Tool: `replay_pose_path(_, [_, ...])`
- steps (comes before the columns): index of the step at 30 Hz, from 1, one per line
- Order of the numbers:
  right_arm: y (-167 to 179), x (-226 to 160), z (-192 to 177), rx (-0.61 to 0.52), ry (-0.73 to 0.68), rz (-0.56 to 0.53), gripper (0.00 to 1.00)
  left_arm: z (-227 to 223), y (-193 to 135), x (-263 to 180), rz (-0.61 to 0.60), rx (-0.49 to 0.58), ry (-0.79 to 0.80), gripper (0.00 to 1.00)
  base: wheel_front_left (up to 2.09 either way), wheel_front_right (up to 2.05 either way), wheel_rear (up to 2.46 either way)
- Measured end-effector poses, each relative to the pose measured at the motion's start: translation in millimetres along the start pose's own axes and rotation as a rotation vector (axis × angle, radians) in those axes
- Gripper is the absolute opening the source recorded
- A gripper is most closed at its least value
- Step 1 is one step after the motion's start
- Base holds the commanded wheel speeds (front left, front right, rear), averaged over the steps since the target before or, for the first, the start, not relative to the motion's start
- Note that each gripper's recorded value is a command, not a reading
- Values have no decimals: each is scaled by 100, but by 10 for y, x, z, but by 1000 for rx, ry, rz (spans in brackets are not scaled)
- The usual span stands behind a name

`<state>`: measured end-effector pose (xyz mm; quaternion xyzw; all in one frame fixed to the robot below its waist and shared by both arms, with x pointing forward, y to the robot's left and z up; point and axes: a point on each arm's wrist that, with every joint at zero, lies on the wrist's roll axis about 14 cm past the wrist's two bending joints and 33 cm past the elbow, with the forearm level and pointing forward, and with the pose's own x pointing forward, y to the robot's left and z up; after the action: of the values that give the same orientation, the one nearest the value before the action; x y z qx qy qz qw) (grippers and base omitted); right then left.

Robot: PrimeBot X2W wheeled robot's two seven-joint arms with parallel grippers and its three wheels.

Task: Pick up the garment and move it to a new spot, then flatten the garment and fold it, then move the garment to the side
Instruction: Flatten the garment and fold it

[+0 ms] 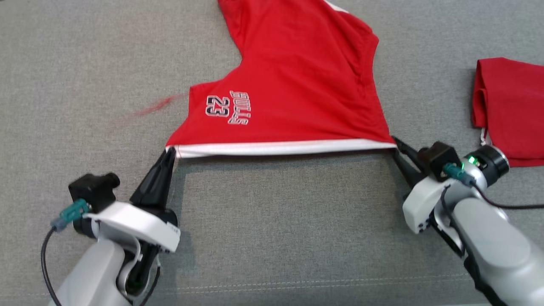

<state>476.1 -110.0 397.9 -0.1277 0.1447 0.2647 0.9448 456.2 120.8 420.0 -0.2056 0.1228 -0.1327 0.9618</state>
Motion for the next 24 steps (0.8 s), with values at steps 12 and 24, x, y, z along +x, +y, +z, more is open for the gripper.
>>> replay_pose_path(12, [292, -387, -137, 24, -8, -17, 0, -148, -49, -542, 67, 67, 41, 0, 0, 0, 0])
replay_pose_path(24, [360, -584, -131, 148, -37, -87, 100, -160, -37, -812, 104, 57, 77, 100, 0, 0, 0])
